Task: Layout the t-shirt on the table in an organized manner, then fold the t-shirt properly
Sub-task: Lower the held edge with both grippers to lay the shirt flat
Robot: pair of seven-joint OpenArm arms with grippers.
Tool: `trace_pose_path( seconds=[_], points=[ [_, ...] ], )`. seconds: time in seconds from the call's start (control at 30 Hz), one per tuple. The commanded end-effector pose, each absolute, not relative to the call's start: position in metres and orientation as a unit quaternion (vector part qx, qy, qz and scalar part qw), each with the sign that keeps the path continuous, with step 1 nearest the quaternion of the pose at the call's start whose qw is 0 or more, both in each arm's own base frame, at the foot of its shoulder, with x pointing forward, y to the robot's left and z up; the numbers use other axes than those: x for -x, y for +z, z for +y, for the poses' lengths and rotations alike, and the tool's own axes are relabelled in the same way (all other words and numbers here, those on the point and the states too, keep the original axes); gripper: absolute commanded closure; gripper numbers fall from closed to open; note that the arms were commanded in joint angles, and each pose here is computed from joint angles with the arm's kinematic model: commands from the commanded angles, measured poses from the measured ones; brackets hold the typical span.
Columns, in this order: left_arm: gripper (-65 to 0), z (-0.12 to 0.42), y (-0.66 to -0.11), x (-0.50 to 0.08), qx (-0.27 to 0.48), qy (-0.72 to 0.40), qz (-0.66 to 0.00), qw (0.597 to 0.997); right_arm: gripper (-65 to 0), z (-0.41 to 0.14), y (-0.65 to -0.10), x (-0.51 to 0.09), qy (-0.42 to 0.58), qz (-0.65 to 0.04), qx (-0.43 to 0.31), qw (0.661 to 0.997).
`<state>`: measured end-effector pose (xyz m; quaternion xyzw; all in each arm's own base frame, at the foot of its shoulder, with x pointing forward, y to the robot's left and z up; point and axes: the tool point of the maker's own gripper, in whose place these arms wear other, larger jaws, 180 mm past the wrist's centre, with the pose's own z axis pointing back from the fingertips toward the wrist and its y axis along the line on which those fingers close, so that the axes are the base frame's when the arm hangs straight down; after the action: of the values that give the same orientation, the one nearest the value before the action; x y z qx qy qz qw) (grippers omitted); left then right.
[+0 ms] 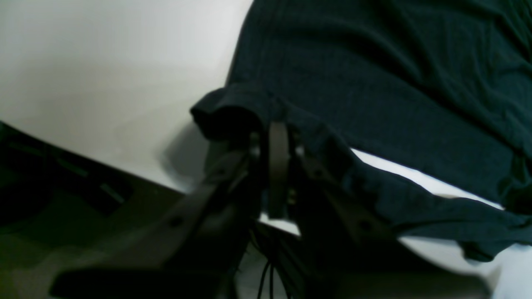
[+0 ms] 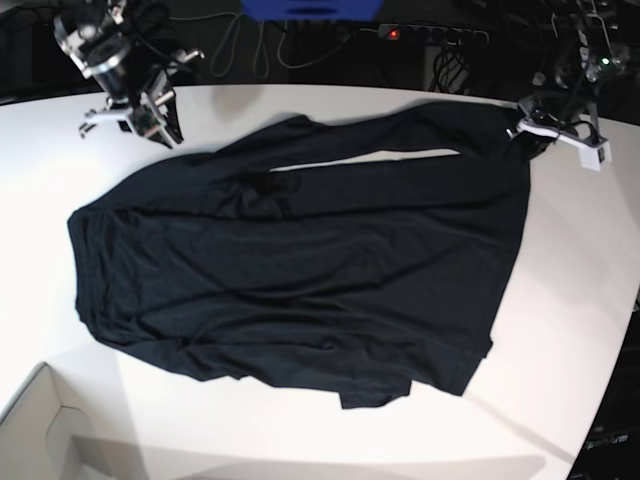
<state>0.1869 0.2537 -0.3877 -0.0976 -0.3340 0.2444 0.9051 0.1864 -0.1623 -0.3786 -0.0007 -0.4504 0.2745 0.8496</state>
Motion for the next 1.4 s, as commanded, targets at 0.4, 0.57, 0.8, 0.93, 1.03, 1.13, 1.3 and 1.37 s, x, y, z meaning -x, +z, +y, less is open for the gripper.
trace_pose_path(
  seconds=[0.4,0.57,0.8,0.93,1.03,1.13,1.3,1.37],
  points=[
    [0.0,0.255,-0.381,-0.191,0.099,0.243,-0.346,0.901,-35.5,-0.149,-0.395,-0.216,0.288,-0.459,-0.031,0.84],
    [0.0,0.255,-0.381,-0.191,0.098,0.244,-0.346,0.901,-35.5,-0.148,-0.402,-0.233,0.281,-0.461,-0.036,0.841],
    [0.0,0.255,-0.381,-0.191,0.098,0.244,-0.346,0.901,-32.4,-0.156,-0.415,-0.232,0.284,-0.445,-0.037,0.849],
    [0.0,0.255,-0.381,-0.191,0.1,0.245,-0.346,0.9,-15.2,-0.164,-0.421,-0.226,0.291,-0.431,-0.032,0.854],
    [0.0,0.255,-0.381,-0.191,0.102,0.246,-0.346,0.9,0.0,-0.17,-0.424,-0.217,0.294,-0.421,-0.028,0.858],
    [0.0,0.255,-0.38,-0.192,0.101,0.245,-0.347,0.9,0.0,-0.171,-0.424,-0.206,0.298,-0.414,-0.029,0.859],
    [0.0,0.255,-0.379,-0.192,0.101,0.244,-0.348,0.9,0.0,-0.174,-0.411,-0.188,0.319,-0.411,-0.019,0.854],
    [0.0,0.255,-0.378,-0.193,0.101,0.244,-0.349,0.899,0.0,-0.172,-0.408,-0.182,0.323,-0.409,-0.019,0.853]
  ],
)
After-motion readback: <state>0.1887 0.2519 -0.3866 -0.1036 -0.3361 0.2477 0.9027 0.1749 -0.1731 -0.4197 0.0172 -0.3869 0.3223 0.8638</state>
